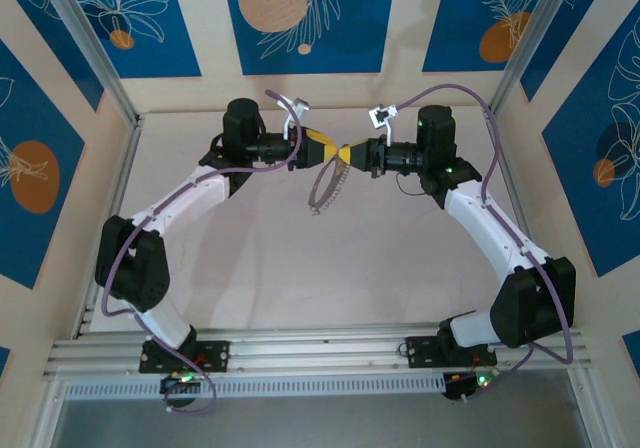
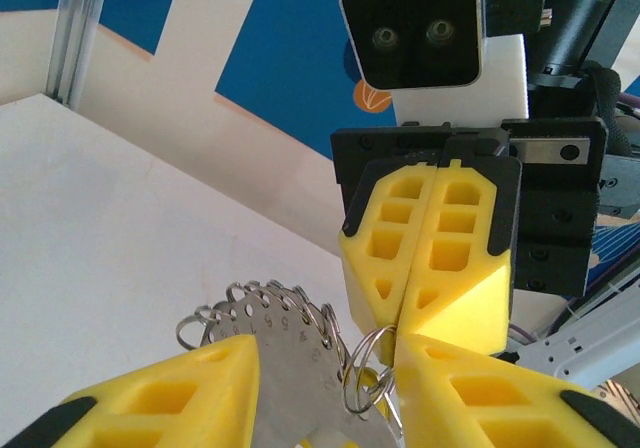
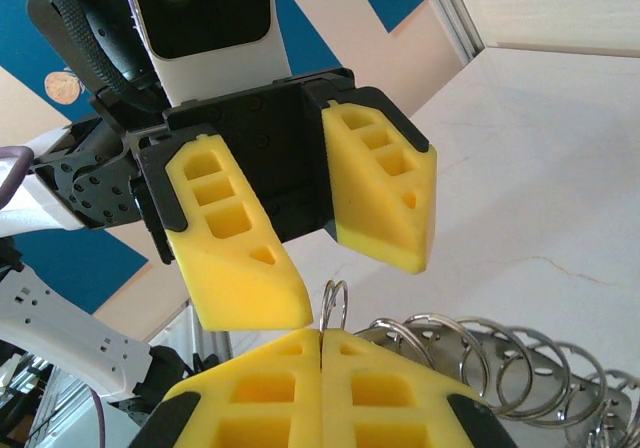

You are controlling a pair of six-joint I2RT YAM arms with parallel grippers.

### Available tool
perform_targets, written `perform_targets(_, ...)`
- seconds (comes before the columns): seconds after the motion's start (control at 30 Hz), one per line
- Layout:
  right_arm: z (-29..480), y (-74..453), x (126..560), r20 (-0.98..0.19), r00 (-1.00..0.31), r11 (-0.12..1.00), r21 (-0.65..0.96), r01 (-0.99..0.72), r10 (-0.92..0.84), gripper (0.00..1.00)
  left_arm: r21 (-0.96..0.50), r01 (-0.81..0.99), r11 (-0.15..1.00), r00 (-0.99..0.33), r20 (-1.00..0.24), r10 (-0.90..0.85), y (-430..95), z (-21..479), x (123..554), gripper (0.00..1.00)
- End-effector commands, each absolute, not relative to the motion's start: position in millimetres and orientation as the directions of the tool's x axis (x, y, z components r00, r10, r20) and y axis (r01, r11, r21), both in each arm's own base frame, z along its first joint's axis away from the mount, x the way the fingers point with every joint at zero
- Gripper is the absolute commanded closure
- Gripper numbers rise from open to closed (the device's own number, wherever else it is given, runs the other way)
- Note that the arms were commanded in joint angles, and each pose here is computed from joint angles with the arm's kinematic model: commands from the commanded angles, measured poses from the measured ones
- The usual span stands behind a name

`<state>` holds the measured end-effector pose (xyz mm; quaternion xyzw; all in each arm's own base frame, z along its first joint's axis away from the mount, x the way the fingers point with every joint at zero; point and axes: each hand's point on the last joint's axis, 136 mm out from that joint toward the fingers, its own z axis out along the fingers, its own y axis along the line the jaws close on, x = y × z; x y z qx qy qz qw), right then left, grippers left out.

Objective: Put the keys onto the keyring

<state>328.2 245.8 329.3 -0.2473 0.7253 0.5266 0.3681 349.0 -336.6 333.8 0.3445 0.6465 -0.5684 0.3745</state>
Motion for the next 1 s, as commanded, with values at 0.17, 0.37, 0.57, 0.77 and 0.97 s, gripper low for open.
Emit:
perform_targets(0.17, 337, 248, 323, -0.807, -0.589, 0.292, 0.571, -0.767, 0.029, 1.0, -0.434, 0.9, 0.036, -0.435, -0.901, 0.005, -340, 356, 339, 0.7)
perform_targets(0.37, 337, 248, 324, -0.807, -0.59, 0.296, 0.571, -0.766, 0.03, 1.0, -0.438, 0.899, 0.02, -0.438, -0.899, 0.012, -341, 354, 334, 0.75)
perform_targets(0.57, 338, 249, 325, -0.808, -0.589, 0.297, 0.57, -0.766, 0.032, 1.0, -0.438, 0.899, 0.014, -0.438, -0.899, 0.016, -341, 353, 333, 0.76)
perform_targets(0.77, 338, 249, 325, -0.808, -0.588, 0.299, 0.569, -0.766, 0.033, 1.0, -0.443, 0.897, 0.001, -0.442, -0.896, 0.028, -343, 349, 330, 0.8)
perform_targets(0.97, 338, 248, 327, -0.807, -0.589, 0.302, 0.57, -0.764, 0.034, 1.0, -0.445, 0.895, -0.005, -0.445, -0.895, 0.042, -344, 345, 327, 0.83)
